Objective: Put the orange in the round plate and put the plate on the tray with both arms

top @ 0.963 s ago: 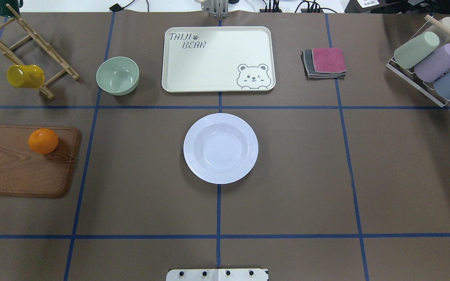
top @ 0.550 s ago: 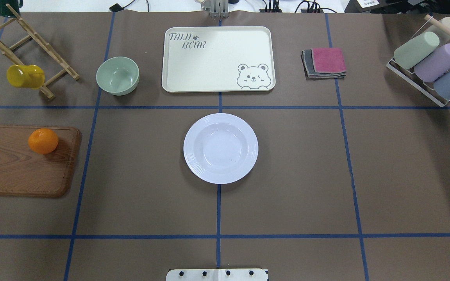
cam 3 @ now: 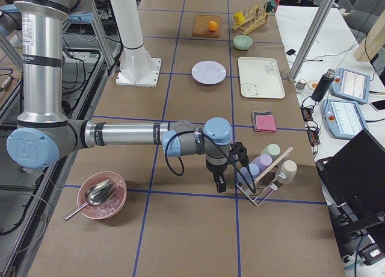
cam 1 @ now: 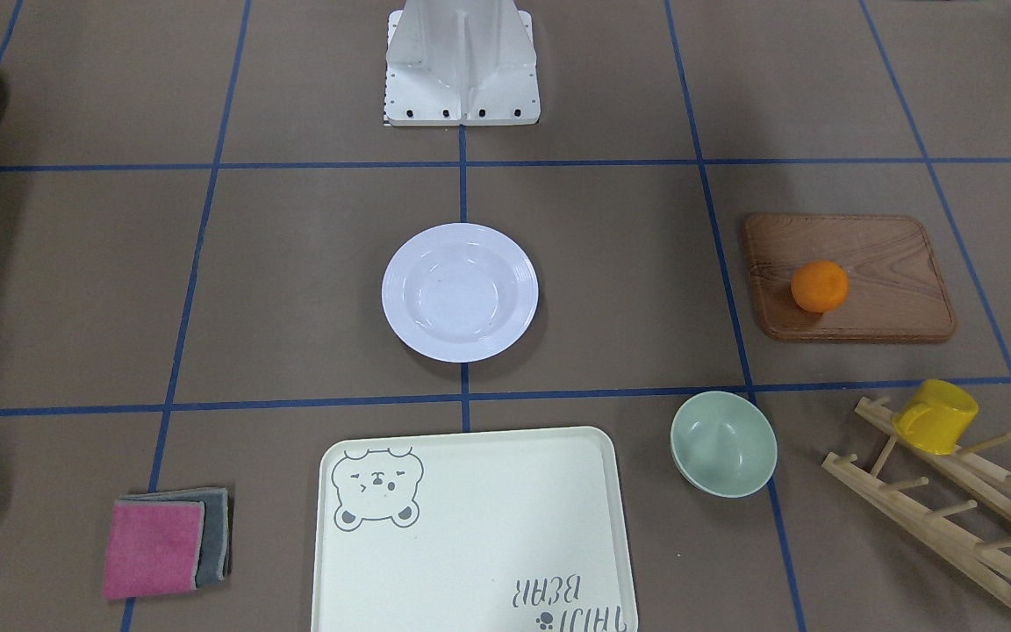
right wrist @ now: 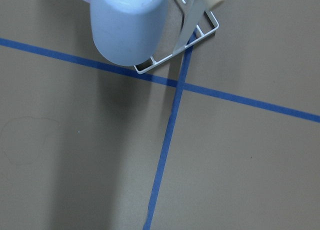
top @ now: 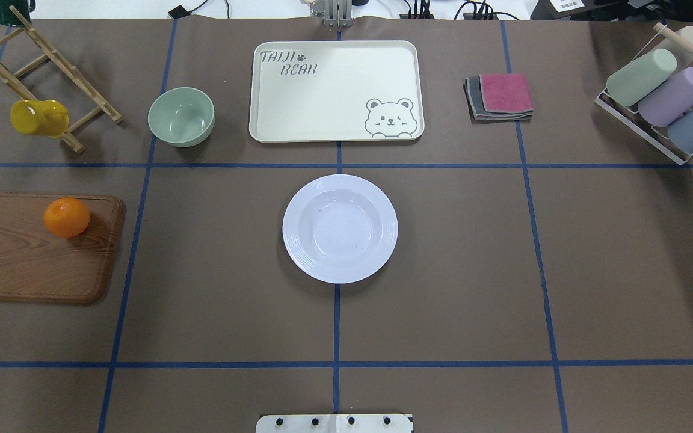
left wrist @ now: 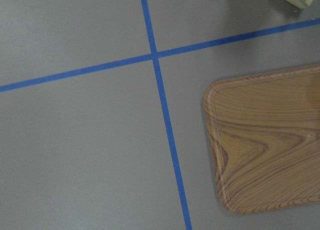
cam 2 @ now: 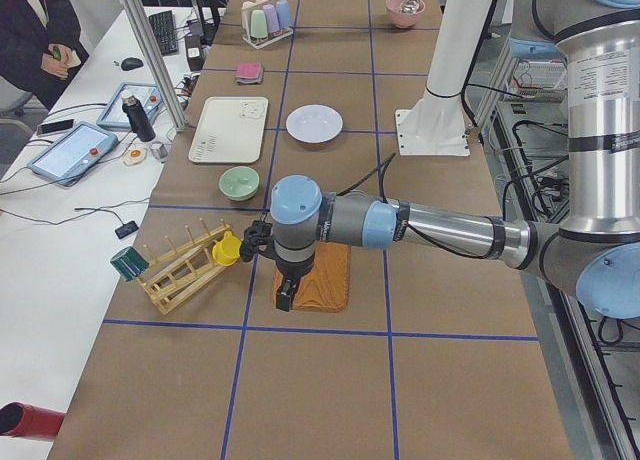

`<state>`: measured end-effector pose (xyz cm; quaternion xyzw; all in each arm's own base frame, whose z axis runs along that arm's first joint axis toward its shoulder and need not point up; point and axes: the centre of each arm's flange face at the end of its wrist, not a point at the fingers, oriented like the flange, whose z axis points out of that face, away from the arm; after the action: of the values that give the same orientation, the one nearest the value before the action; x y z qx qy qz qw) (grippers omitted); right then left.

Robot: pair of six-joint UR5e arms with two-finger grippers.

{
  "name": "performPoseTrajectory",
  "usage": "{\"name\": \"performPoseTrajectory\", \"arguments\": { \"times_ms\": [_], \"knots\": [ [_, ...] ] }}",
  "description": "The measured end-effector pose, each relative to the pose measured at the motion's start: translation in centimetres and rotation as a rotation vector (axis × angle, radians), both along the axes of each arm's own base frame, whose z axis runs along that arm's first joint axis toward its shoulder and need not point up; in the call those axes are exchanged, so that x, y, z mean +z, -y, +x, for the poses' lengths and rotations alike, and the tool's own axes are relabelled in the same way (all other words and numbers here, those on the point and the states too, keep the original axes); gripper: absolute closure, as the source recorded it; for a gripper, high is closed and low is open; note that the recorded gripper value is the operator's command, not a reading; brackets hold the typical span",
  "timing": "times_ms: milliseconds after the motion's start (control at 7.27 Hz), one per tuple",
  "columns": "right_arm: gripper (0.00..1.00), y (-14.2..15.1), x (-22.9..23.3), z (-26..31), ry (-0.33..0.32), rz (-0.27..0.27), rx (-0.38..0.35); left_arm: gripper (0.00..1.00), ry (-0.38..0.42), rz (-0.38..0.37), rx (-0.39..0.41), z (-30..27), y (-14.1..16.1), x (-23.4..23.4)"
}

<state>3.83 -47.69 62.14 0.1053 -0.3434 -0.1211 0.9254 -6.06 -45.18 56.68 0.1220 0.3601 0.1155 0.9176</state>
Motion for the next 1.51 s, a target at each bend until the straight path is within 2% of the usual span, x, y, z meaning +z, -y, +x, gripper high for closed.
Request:
{"name": "performPoseTrajectory", "arguments": {
  "times_ms": [138,275,412,550,825,1100,1512],
  "knots": [
    [0.00,0.5,-1.0,-0.7,0.005,0.061,-0.010,0.01,-0.003,0.086,0.000,0.0,1.4,-1.1],
    [0.00,1.1,-2.1,-2.4,0.014,0.112,-0.027,0.01,-0.007,0.134,0.002,0.1,1.9,-1.5],
    [0.00,1.8,-3.5,-5.2,0.030,0.142,-0.053,0.02,-0.032,0.149,0.008,0.6,2.1,-1.8],
    [0.00,2.6,-5.0,-7.9,0.045,0.149,-0.064,0.02,-0.083,0.136,0.024,2.9,2.7,-2.6],
    [0.00,3.0,-7.5,-11.1,0.072,0.126,-0.041,0.01,-0.169,0.062,0.046,10.8,4.1,-5.2],
    [0.00,2.8,-8.4,-11.7,0.073,0.090,0.017,0.01,-0.166,0.005,-0.006,18.3,4.0,-6.6],
    [0.00,2.7,-8.4,-11.7,0.066,0.079,0.036,0.01,-0.109,-0.017,-0.041,28.6,2.7,-8.0]
  ]
}}
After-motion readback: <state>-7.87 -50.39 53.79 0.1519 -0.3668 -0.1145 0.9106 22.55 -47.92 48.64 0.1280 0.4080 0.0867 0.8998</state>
